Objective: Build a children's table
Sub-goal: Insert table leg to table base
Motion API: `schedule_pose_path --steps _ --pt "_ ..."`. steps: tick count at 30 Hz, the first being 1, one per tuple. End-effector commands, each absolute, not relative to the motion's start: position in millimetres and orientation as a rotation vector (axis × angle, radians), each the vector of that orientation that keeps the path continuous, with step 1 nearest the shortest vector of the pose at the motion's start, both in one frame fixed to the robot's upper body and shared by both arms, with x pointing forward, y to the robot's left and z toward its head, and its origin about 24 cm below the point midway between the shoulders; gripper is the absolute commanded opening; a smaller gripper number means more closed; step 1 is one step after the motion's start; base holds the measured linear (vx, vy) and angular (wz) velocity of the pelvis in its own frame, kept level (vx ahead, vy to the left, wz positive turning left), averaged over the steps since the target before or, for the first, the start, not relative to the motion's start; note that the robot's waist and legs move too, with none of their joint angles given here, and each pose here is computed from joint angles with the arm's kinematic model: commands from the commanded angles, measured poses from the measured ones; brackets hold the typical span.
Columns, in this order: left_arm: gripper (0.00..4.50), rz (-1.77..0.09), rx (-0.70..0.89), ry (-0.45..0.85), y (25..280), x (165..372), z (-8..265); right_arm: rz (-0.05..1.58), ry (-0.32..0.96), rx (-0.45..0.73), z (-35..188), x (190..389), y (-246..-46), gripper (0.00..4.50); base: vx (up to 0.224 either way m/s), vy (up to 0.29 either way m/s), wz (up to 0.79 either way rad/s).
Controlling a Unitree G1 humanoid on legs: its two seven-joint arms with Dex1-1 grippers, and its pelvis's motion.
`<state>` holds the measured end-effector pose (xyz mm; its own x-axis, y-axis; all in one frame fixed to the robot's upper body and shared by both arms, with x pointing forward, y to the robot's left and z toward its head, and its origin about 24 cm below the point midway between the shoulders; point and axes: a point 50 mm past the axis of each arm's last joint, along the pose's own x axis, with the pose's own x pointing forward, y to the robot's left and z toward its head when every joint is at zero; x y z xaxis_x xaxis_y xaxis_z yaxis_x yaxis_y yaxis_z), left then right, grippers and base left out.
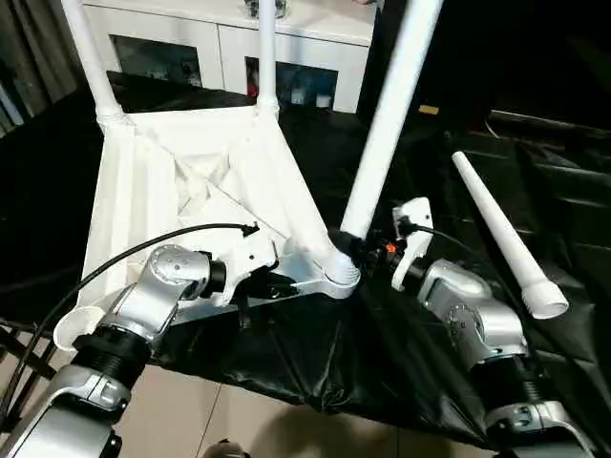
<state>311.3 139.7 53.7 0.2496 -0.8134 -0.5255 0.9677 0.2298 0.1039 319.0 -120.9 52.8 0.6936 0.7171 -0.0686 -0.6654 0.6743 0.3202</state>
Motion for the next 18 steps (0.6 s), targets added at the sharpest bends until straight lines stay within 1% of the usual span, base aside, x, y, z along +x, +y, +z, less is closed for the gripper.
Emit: schedule_pose_path --steps 1,2,3,6,12,13,14,15,18 --pt "0.00 -1.307 0.449 0.362 127.6 312.5 56.1 0.703 0.263 0.331 25.7 308.2 -133.6 1.88 0.000 0.000 0.00" --pt "0.00 -1.307 0.449 0.362 127.6 312.5 56.1 0.703 0.263 0.331 25.7 308.2 -133.6 1.88 0.000 0.000 0.00" --pt "0.00 -1.296 0.450 0.358 127.7 313.5 56.2 0.691 0.263 0.360 18.9 304.1 -135.2 1.88 0.000 0.000 0.00" --pt "0.00 -1.292 0.453 0.358 128.0 314.0 55.8 0.668 0.256 0.363 12.6 300.1 -137.1 1.88 0.000 0.000 0.00" --pt "0.00 -1.286 0.453 0.356 128.0 314.6 56.3 0.660 0.230 0.350 11.7 296.6 -138.9 1.88 0.000 0.000 0.00" --pt "0.00 -1.284 0.456 0.352 128.1 315.0 57.0 0.679 0.202 0.290 16.8 295.2 -139.1 1.88 0.000 0.000 0.00" --pt "0.00 -1.284 0.456 0.352 128.1 315.0 57.0 0.679 0.202 0.290 16.8 295.2 -139.1 1.88 0.000 0.000 0.00" --pt "0.00 -1.282 0.459 0.350 128.4 315.5 57.3 0.699 0.178 0.240 21.2 293.6 -139.3 1.88 0.000 0.000 0.00" --pt "0.00 -1.281 0.463 0.350 128.8 315.9 57.3 0.716 0.168 0.210 24.2 291.6 -140.0 1.88 0.000 0.000 0.00"
